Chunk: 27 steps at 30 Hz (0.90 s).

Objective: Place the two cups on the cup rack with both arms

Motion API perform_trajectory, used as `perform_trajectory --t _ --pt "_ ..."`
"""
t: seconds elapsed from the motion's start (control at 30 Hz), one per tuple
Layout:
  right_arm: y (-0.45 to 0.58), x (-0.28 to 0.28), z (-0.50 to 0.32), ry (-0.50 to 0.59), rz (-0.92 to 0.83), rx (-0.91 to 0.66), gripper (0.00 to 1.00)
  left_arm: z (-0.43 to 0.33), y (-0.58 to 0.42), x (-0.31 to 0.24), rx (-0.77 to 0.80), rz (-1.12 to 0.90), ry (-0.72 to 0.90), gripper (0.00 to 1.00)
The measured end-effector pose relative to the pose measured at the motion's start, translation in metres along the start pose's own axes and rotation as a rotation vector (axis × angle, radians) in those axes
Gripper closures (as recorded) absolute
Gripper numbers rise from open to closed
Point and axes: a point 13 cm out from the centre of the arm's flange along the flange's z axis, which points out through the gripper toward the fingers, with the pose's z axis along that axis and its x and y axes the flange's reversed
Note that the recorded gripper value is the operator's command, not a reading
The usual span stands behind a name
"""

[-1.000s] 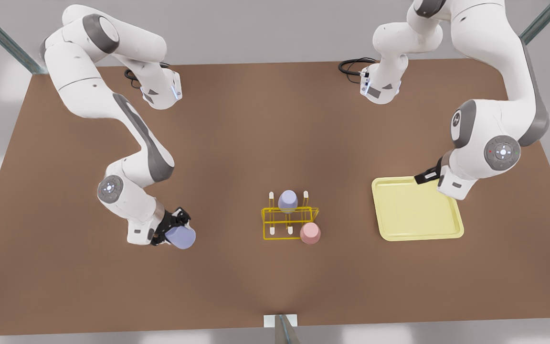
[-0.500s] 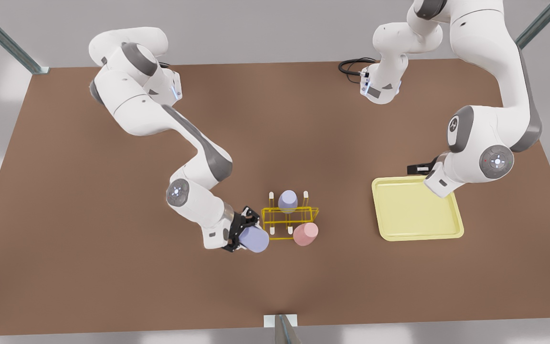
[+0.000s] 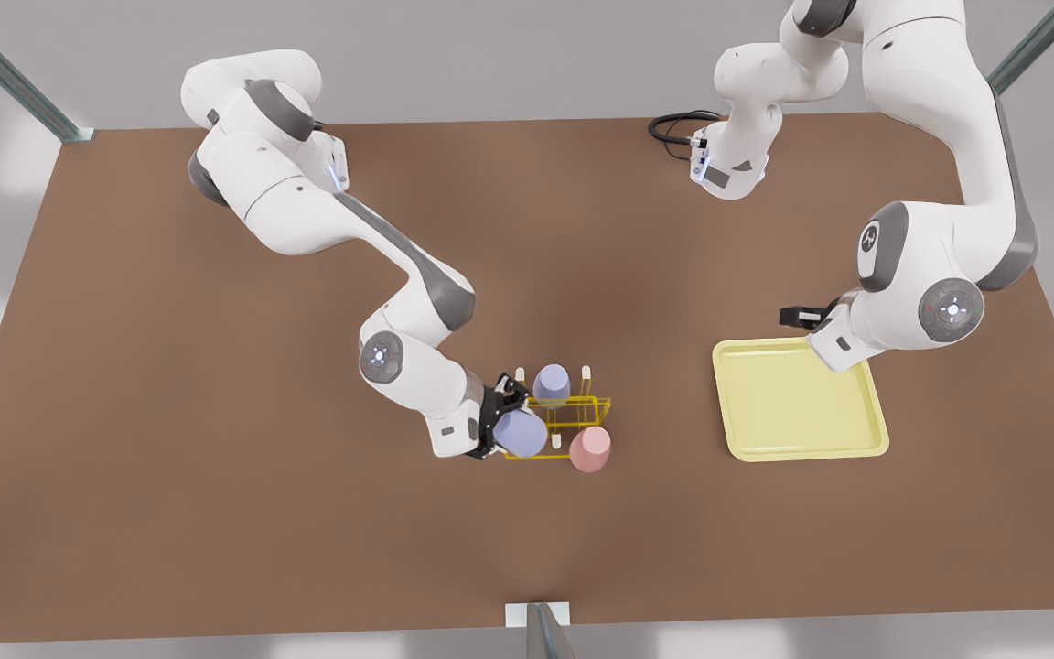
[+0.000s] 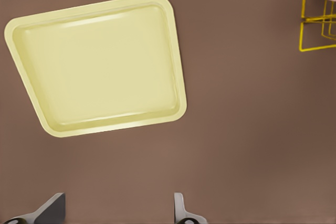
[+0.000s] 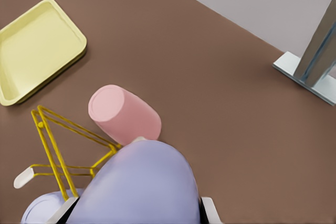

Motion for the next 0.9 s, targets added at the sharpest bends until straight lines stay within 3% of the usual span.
perform_trajectory --t 0.23,0.3,0.33,0.6,0.77,0.9 --pt "-0.005 0.012 0.013 0.027 0.008 -0.004 0.21 -0.014 -0.001 -0.005 -0.004 0.039 -0.034 0.0" --pt "-0.005 0.014 0.016 0.032 0.007 -0.004 0.12 -0.041 -0.008 -0.01 -0.011 0.058 -0.093 0.0" --pt "-0.005 0.014 0.016 0.033 0.007 -0.003 0.0 -0.046 -0.007 -0.012 -0.013 0.062 -0.106 0.0" --pt "0.002 0.008 0.012 0.025 0.005 0.0 0.0 -0.029 -0.021 -0.02 -0.01 0.109 -0.081 0.0" --pt "-0.065 0.001 -0.123 0.013 0.057 0.114 0.0 -0.028 -0.024 -0.02 -0.022 0.122 -0.076 0.0" --pt "-0.209 0.119 -0.308 0.217 0.28 0.391 0.0 -0.029 -0.022 -0.02 -0.024 0.123 -0.075 0.0"
